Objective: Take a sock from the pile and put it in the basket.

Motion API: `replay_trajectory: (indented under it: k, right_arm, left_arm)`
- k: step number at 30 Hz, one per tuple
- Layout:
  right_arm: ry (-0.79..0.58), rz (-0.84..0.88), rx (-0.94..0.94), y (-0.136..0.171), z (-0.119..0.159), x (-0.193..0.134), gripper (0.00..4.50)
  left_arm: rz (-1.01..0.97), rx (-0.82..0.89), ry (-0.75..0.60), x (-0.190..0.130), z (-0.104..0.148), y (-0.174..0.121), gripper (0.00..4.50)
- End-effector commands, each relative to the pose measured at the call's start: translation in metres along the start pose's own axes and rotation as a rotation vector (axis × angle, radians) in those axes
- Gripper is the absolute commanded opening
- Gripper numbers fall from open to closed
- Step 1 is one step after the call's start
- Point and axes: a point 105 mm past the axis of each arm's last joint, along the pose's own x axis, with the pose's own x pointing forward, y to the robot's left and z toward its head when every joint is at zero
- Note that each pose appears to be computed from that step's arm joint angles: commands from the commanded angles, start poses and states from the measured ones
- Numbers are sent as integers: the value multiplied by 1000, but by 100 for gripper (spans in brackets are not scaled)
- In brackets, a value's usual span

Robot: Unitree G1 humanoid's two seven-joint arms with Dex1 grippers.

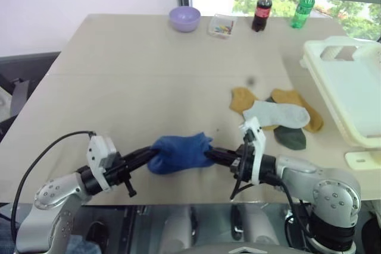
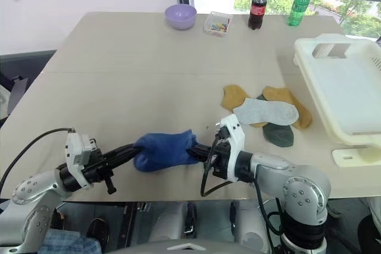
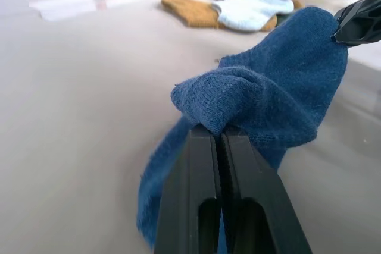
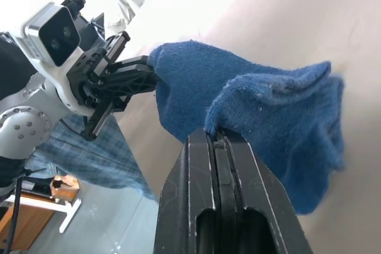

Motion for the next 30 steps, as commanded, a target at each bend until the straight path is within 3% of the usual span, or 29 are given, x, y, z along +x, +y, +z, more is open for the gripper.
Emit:
replay_trajectory:
  k: [1, 19, 22, 26, 29, 30]
  right_arm:
    - [-20, 23, -22, 4, 6, 3, 0]
    - [50, -59, 51, -16, -9, 4, 0]
    - [64, -51, 50, -16, -11, 3, 78]
    - [91, -44, 37, -15, -15, -4, 272]
    - [57, -75, 4, -24, -2, -16, 407]
    - [49, -104, -23, -29, 3, -20, 407]
  left_arm:
    - [2, 32, -21, 0, 7, 0, 7]
    - [-19, 46, 75, 1, -13, 3, 7]
    - [-25, 50, 82, 1, -17, 4, 0]
    - [-30, 52, 86, 2, -21, 5, 0]
    - [-38, 54, 97, 1, -24, 5, 0]
    - [-42, 53, 102, 0, -25, 5, 0]
